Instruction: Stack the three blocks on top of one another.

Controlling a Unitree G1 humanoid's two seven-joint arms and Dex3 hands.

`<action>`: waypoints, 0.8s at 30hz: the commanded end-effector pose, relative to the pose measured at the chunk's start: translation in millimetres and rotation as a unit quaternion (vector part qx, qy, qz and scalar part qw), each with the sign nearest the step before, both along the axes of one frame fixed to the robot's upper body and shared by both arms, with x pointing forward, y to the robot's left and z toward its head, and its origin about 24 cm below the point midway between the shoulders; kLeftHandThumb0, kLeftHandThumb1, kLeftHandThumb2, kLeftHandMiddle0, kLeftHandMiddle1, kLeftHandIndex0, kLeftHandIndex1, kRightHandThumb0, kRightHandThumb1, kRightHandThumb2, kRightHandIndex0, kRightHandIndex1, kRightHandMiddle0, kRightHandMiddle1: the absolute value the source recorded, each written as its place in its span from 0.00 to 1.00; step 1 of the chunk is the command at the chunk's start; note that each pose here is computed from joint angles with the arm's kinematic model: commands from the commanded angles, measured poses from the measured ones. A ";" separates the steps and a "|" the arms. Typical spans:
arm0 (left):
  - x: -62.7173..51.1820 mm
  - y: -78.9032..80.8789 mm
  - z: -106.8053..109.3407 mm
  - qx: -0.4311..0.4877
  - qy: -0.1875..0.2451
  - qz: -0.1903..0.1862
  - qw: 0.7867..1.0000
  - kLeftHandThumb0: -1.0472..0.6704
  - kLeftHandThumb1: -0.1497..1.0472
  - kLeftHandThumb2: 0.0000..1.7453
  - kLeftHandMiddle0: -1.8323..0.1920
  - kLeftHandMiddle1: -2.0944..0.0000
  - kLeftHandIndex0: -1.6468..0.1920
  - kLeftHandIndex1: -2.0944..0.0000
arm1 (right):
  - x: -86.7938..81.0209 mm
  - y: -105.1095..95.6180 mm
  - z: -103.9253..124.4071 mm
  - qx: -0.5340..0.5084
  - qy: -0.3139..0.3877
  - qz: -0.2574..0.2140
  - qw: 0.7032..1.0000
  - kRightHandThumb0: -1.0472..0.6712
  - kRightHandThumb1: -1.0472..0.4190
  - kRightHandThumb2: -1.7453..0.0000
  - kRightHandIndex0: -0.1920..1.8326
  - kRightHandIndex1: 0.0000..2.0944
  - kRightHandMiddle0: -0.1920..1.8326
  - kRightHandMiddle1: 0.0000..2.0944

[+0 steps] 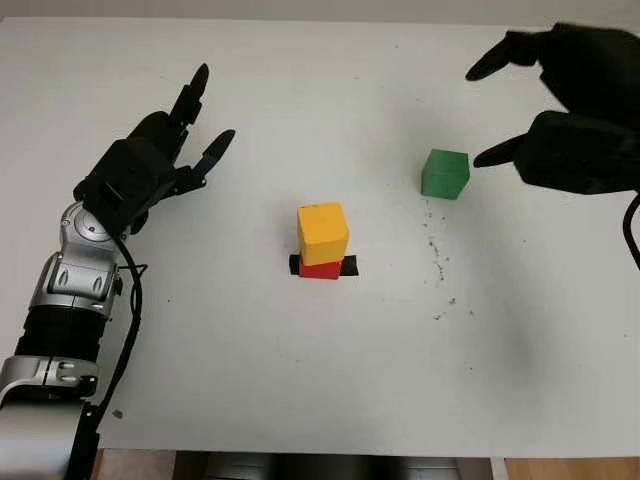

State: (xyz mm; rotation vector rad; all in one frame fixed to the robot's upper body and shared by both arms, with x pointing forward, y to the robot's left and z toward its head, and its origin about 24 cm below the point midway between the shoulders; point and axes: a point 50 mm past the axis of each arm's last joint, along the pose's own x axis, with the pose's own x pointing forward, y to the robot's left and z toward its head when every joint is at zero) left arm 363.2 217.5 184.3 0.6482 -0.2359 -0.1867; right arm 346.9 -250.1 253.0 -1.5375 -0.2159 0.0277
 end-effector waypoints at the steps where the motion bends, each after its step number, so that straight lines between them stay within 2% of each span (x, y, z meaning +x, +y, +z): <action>1: -1.4 2.2 4.3 -0.002 -0.009 0.004 1.000 0.12 1.00 0.34 1.00 1.00 0.99 0.98 | -1.6 -1.6 -4.4 -0.023 0.019 -0.008 1.000 0.17 0.18 0.97 0.20 0.04 0.31 0.16; 7: -1.4 2.5 2.9 -0.003 -0.009 0.004 1.000 0.12 1.00 0.33 1.00 1.00 0.99 0.97 | 3.1 6.1 -20.3 -0.050 0.047 0.000 0.998 0.15 0.18 0.97 0.19 0.03 0.29 0.13; 15: -1.9 1.9 1.7 -0.006 0.000 -0.005 1.000 0.12 1.00 0.33 1.00 1.00 0.99 0.98 | 11.8 7.3 -30.3 -0.080 0.038 -0.005 0.996 0.14 0.16 0.97 0.18 0.03 0.28 0.12; 24: -2.6 2.8 0.8 0.005 0.000 -0.005 1.000 0.11 1.00 0.34 1.00 1.00 1.00 0.98 | 21.8 4.4 -38.4 -0.062 0.012 -0.020 0.998 0.19 0.16 0.97 0.19 0.03 0.29 0.14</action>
